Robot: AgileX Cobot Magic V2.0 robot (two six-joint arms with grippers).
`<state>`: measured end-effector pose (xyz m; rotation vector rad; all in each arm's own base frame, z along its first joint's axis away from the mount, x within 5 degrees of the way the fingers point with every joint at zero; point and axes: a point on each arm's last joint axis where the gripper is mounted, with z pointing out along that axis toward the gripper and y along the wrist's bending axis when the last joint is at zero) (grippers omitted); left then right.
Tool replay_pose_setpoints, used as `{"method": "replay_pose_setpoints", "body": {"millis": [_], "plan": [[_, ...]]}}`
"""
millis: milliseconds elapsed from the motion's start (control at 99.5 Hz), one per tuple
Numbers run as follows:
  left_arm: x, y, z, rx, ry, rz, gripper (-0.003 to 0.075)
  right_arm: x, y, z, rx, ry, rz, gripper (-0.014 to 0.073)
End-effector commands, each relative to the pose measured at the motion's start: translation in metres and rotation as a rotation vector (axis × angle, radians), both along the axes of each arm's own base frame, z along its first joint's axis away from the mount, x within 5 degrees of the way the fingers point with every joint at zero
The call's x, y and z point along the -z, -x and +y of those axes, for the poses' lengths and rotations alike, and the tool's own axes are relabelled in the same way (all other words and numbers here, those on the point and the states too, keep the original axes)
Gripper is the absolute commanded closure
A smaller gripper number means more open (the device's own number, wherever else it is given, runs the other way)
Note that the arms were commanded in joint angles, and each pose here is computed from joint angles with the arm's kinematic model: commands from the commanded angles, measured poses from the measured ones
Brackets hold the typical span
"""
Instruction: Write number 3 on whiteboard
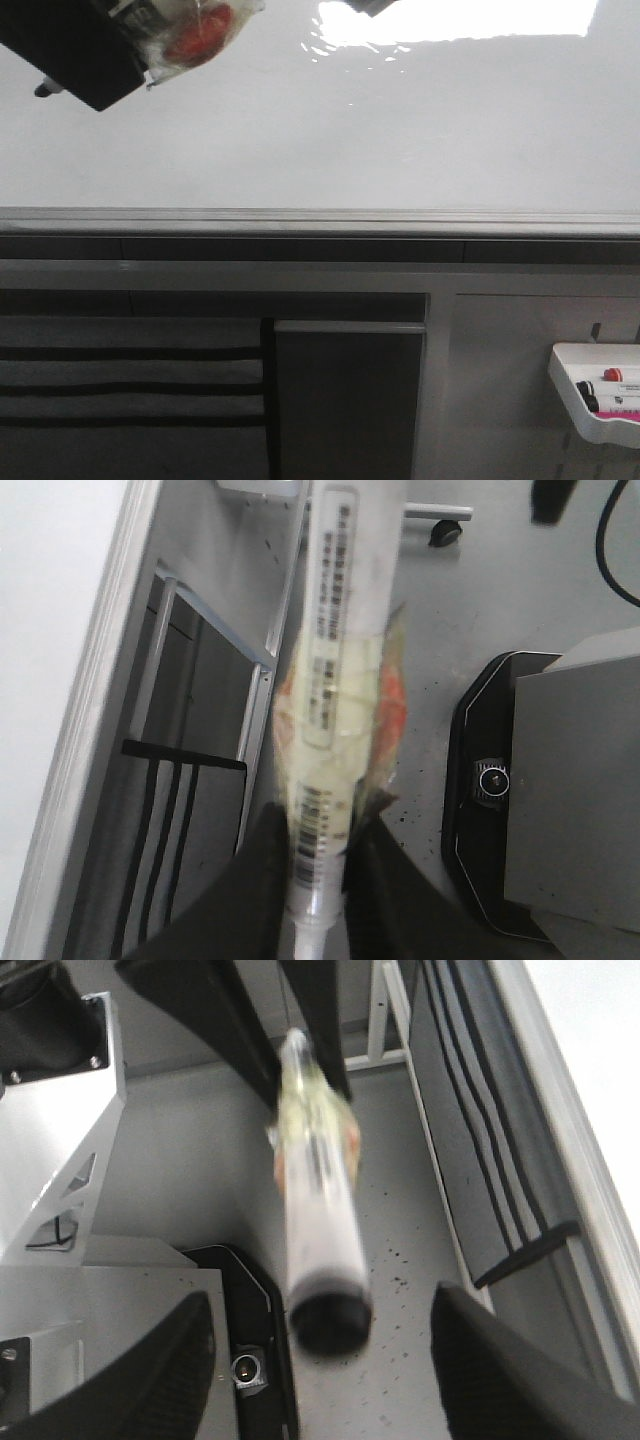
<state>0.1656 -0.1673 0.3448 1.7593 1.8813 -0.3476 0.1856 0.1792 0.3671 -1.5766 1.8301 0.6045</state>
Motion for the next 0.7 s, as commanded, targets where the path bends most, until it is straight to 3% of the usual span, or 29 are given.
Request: {"method": "replay_pose_setpoints", "body": {"millis": [0,281,693], "plan": [[-0.018,0.005,-0.003,0.008,0.081,-0.050,0.0741,-0.019,0.003,0.007,-0.032,-0.087,-0.116,0.0176],[-0.018,0.005,-0.003,0.009,0.079,-0.053,0.0741,-0.018,0.003,0.022,-0.063,-0.110,-0.187,0.0186],[-0.018,0.005,-0.003,0.009,0.077,-0.054,0.0741,-0.019,0.003,0.023,-0.059,-0.118,-0.187,0.0439]]}}
